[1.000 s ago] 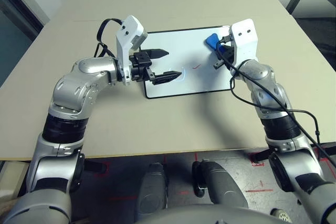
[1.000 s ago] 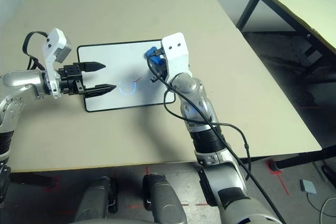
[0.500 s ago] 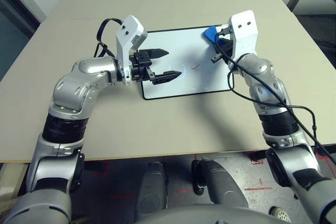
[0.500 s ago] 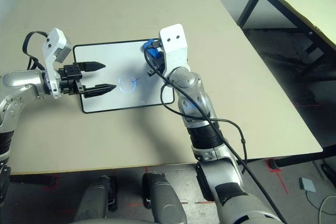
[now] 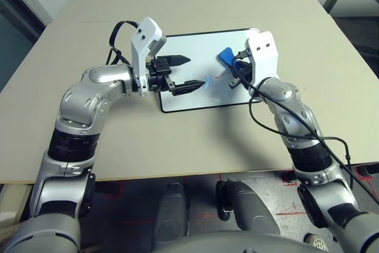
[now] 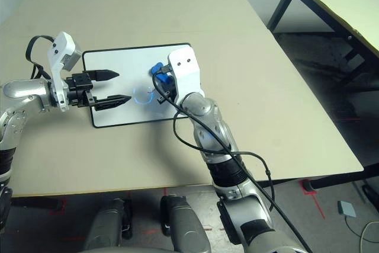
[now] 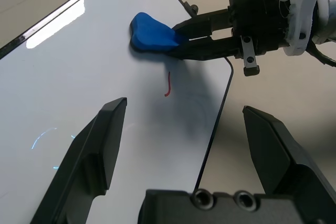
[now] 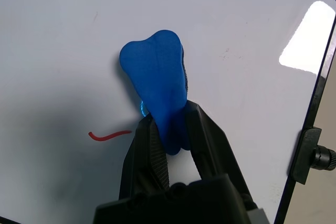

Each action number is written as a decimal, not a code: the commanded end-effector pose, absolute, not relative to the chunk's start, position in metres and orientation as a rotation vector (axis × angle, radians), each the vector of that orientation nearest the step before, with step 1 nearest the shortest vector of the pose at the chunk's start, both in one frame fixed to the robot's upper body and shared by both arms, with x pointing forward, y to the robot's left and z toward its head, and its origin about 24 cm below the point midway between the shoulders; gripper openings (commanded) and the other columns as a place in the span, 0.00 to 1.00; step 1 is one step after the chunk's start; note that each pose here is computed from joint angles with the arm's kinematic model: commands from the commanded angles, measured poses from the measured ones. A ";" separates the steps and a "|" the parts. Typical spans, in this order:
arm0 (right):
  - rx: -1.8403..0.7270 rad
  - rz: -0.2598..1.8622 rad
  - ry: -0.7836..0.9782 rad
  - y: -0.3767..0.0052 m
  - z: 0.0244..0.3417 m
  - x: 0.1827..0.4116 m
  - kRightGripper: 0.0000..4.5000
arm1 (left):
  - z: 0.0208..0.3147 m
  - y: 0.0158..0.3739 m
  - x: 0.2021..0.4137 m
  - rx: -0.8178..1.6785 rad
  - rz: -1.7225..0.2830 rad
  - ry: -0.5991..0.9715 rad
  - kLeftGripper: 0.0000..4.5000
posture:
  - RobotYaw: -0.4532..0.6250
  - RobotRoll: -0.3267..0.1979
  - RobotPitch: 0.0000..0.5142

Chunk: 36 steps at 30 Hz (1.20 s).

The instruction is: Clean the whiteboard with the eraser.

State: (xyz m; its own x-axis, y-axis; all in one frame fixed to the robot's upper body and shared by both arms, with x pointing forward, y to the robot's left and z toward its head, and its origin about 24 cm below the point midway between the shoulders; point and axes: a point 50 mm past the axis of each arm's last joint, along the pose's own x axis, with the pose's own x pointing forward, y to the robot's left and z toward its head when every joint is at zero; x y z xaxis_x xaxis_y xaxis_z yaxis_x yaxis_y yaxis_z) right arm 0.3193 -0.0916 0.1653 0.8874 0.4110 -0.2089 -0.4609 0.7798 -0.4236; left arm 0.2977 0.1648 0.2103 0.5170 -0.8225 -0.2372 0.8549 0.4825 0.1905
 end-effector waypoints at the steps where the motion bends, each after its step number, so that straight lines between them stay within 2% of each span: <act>1: -0.480 0.460 0.184 -0.098 0.153 0.325 0.15 | 0.209 0.163 0.298 0.308 -1.037 0.125 1.00 | 0.43 0.62 0.32; 7: -0.475 0.479 0.181 -0.096 0.152 0.326 0.15 | 0.210 0.163 0.298 0.309 -1.038 0.123 1.00 | 0.43 0.62 0.32; 25: -0.498 0.685 0.276 -0.062 0.123 0.308 0.15 | 0.212 0.168 0.296 0.346 -1.032 0.140 1.00 | 0.44 0.62 0.33; 36: -0.540 0.668 0.288 -0.065 0.116 0.314 0.15 | 0.213 0.167 0.297 0.343 -1.034 0.135 1.00 | 0.45 0.62 0.33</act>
